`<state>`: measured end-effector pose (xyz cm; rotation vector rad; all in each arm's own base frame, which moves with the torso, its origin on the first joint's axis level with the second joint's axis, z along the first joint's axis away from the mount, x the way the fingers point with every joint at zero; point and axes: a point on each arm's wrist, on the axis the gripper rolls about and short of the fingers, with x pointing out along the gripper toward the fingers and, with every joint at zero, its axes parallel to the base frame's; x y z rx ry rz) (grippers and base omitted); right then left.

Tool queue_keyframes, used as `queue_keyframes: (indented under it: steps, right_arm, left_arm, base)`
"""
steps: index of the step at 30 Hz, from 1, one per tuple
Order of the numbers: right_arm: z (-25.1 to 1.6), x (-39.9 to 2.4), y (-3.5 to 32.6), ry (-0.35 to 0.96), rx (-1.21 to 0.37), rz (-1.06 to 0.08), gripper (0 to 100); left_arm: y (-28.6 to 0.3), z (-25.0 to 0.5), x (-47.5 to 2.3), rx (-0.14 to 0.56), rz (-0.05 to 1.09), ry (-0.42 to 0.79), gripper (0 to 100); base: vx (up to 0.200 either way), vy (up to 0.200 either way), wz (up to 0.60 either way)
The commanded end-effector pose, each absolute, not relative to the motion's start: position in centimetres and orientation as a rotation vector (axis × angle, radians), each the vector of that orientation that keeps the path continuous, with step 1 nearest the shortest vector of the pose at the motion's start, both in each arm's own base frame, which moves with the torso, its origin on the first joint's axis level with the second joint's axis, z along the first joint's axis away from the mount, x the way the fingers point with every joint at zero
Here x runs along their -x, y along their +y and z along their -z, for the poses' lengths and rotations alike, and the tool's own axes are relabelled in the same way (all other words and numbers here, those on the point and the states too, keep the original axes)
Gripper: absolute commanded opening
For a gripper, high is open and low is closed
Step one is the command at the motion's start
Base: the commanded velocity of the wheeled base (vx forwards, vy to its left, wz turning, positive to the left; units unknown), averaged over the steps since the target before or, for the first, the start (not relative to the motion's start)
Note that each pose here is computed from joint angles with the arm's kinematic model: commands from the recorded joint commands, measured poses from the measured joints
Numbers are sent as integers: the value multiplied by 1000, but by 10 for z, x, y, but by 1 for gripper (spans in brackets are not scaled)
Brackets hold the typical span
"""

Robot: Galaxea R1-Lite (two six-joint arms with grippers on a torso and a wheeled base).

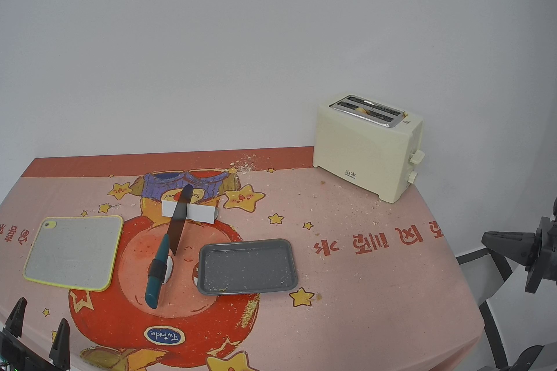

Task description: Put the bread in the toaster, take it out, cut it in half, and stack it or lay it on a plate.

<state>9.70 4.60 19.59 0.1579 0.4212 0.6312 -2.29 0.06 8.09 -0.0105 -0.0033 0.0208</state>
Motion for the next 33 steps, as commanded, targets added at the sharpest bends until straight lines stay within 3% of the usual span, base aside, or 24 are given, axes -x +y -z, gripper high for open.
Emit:
queue_keyframes:
  steps: [1,33]
  right_arm:
    - [-195,-98,46,428,-152,-631,0]
    - [-185,-100,47,465,-132,-615,0]
  left_arm:
    - [1,-76,22,11,-22,4,100]
    - [1,-76,22,11,-22,4,100]
  base:
    - [0,0,0]
    - [0,0,0]
